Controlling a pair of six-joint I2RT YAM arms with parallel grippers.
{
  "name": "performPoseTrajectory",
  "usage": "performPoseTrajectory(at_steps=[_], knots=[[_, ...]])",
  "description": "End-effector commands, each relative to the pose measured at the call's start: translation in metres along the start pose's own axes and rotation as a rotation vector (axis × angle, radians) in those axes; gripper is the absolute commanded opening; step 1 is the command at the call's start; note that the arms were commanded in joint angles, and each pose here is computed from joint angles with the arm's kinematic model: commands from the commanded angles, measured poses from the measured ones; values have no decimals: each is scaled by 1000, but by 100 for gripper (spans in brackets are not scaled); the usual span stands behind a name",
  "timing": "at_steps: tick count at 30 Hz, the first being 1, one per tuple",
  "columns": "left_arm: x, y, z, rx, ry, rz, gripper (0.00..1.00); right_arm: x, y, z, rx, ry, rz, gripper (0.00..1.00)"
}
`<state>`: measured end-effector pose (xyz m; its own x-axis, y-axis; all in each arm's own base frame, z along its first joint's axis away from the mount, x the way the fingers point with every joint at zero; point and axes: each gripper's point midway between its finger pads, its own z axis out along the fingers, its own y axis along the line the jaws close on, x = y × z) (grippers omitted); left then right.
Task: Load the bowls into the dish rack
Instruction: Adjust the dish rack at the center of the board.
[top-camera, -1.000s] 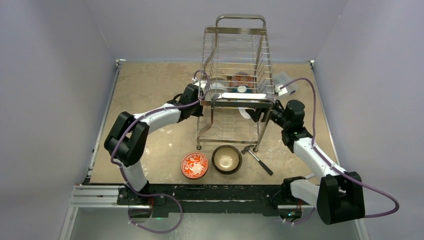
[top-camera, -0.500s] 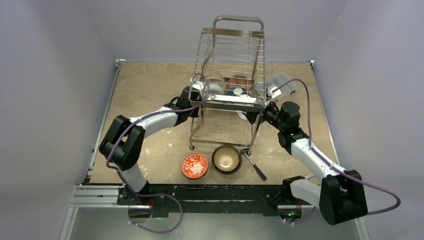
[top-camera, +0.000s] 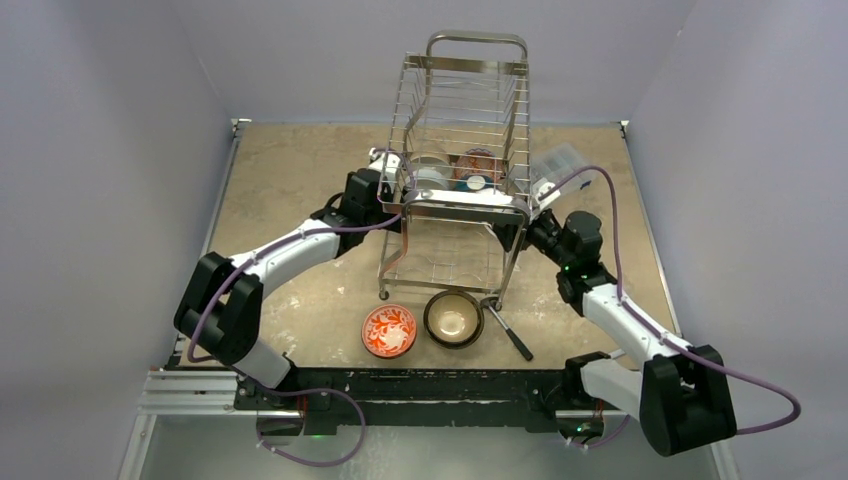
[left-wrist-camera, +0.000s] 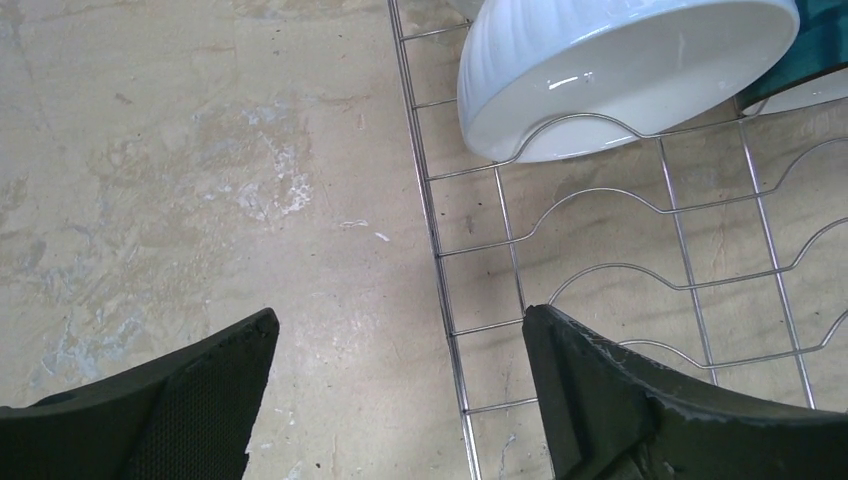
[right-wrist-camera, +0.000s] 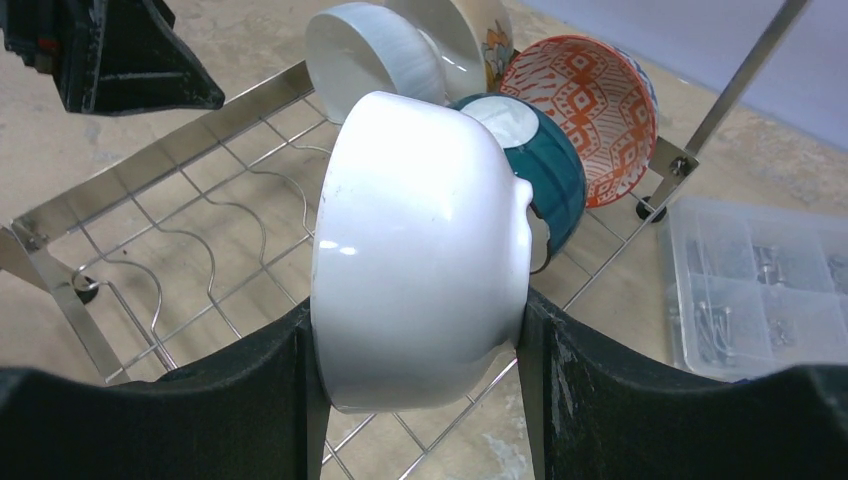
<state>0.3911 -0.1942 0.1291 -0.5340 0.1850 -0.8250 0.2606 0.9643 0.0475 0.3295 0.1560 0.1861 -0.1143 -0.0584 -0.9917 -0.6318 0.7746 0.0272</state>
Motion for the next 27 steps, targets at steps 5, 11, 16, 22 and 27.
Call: performPoseTrajectory(at_steps=[5,11,16,22,27], knots=[[-46,-15,-21,110,-145,-46,97,-27,7,15,-119,-42,-198,0],[-55,-24,-25,164,-184,-48,98,-24,5,20,-137,-18,-274,0],[-55,-26,-23,172,-178,-53,98,-21,1,24,-128,7,-334,0],[-56,-27,-24,178,-178,-55,98,-18,4,27,-143,24,-395,0],[-55,-30,-23,190,-173,-54,98,-16,9,27,-171,15,-459,0]])
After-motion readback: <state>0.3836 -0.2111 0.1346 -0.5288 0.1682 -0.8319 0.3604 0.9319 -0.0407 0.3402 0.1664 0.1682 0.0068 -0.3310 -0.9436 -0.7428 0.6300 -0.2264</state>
